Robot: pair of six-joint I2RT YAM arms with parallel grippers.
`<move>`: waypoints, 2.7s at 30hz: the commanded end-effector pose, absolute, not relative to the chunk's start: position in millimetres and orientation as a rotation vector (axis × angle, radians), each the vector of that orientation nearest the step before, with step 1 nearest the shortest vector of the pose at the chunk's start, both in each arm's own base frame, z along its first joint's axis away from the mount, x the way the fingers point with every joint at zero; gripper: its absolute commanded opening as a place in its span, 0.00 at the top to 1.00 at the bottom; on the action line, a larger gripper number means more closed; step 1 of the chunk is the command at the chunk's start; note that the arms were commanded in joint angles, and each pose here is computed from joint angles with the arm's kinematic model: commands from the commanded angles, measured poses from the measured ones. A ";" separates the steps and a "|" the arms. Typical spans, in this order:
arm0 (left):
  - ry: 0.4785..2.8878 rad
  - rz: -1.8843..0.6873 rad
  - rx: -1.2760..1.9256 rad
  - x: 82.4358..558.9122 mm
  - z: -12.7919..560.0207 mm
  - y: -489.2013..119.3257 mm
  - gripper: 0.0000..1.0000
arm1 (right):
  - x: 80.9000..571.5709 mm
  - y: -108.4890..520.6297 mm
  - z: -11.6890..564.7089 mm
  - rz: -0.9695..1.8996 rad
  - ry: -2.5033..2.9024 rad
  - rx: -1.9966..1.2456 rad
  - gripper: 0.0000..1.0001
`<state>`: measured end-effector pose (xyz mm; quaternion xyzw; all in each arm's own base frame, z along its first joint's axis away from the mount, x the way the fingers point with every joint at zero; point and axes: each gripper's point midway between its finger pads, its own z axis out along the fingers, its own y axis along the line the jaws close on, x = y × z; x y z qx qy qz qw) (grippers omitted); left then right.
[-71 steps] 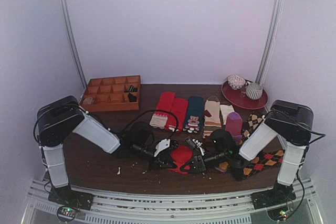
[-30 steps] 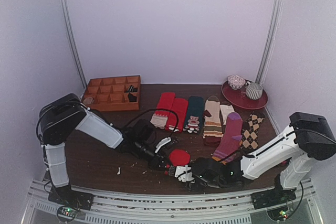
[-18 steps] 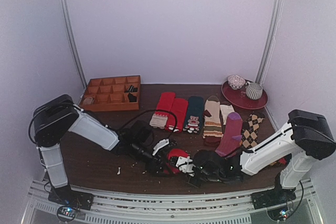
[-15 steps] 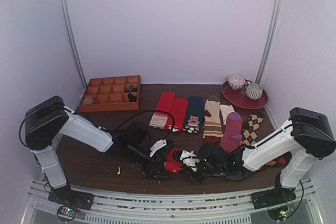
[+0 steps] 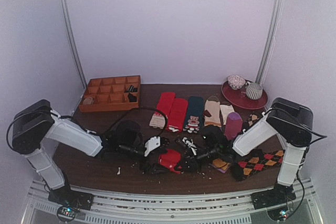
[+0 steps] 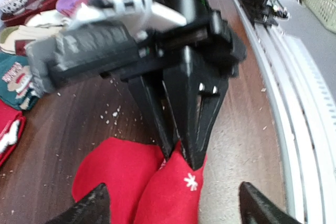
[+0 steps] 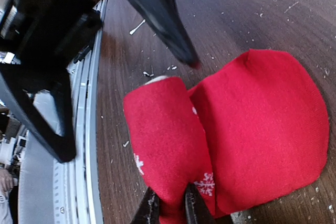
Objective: Roll the socks
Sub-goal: Roll a pair of socks at the center of the board.
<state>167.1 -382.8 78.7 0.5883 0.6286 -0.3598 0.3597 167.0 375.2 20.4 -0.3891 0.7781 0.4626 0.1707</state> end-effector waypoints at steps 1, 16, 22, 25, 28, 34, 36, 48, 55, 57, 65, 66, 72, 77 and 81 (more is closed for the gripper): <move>1.584 -0.928 1.585 168.9 58.8 -395.3 0.21 | 100.7 287.8 -73.2 1.160 2.912 -0.992 0.88; 1.612 -0.945 1.523 167.8 61.6 -389.6 0.29 | 110.2 281.8 -81.0 1.081 2.960 -0.952 0.88; 1.595 -0.965 1.523 165.7 69.0 -390.9 0.41 | 112.7 279.0 -83.2 1.027 2.988 -0.954 0.88; 1.618 -0.974 1.529 163.2 62.0 -389.1 0.44 | 113.6 278.5 -85.1 1.008 2.998 -0.958 0.88; 1.658 -0.986 1.536 160.1 50.4 -386.8 0.44 | 116.1 280.7 -84.3 1.006 2.991 -0.956 0.88; 1.680 -1.001 1.527 157.6 44.8 -385.5 0.51 | 117.1 280.3 -85.7 0.996 2.997 -0.950 0.88; 1.693 -0.996 1.530 158.0 41.0 -385.5 0.51 | 117.1 280.5 -86.0 0.996 2.998 -0.950 0.88; 1.857 -1.018 1.487 152.3 18.1 -374.9 1.00 | 137.2 289.0 -70.2 0.934 2.900 -0.975 0.65; 2.202 -0.999 1.337 136.2 -27.7 -336.3 1.00 | 204.6 315.2 15.6 0.770 2.386 -0.994 0.40; 2.266 -1.002 1.303 130.1 -38.4 -327.0 1.00 | 207.5 322.9 34.3 0.704 2.237 -1.065 0.37; 2.329 -1.032 1.238 121.2 -46.0 -315.9 1.00 | 160.8 367.8 67.0 0.601 1.666 -1.439 0.27; 2.333 -1.032 1.242 120.4 -46.8 -315.3 1.00 | 158.2 371.7 73.1 0.633 1.629 -1.435 0.27; 2.321 -1.036 1.255 119.2 -45.6 -315.0 1.00 | 144.5 388.8 63.5 0.725 1.584 -1.542 0.26; 2.317 -1.041 1.261 118.1 -45.8 -314.8 1.00 | 143.6 398.8 54.6 0.747 1.588 -1.574 0.27; 2.311 -1.044 1.264 118.0 -44.6 -315.2 1.00 | 144.9 403.2 49.8 0.745 1.603 -1.590 0.34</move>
